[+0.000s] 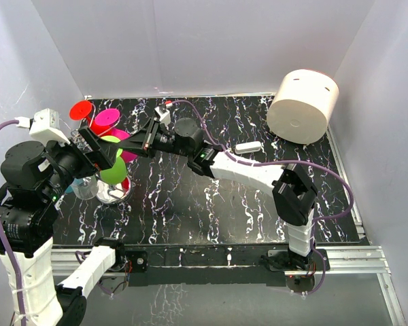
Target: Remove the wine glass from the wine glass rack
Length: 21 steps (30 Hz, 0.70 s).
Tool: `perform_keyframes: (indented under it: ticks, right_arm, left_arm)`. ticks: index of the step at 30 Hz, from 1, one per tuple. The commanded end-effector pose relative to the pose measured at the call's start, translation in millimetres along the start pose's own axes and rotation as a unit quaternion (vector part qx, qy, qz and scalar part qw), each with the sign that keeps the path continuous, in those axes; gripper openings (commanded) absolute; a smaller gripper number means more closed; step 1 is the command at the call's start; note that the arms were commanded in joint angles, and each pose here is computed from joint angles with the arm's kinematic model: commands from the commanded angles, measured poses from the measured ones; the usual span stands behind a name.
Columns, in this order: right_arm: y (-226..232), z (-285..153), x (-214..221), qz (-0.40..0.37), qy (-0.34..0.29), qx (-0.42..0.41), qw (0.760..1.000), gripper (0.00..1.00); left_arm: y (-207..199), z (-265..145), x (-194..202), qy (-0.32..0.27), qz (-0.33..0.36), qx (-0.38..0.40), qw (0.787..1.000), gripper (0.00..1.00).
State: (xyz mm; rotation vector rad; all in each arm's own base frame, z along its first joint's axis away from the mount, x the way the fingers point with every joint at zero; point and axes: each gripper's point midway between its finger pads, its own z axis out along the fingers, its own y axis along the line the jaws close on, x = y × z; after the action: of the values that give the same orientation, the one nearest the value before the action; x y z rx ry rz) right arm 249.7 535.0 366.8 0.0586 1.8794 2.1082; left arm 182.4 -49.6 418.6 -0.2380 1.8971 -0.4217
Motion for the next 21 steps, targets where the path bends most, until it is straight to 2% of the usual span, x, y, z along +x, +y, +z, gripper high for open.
perform_keyframes:
  ticks: [1,11,21]
  right_arm:
    - [61.2,-16.2,1.1,-0.023,-0.008,-0.071,0.997,0.00]
    - [65.6,-21.9,4.9,-0.020,-0.005,-0.075,0.997,0.00]
    - [65.9,-9.6,17.8,-0.017,0.008,-0.079,0.997,0.00]
  left_arm:
    - [-3.0,-1.4,-2.6,-0.005,0.003,0.008,1.000,0.99]
    - [-0.1,-3.8,-0.5,-0.007,0.004,0.003,1.000,0.99]
    - [0.0,-5.6,-1.8,-0.010,0.004,0.002,1.000,0.99]
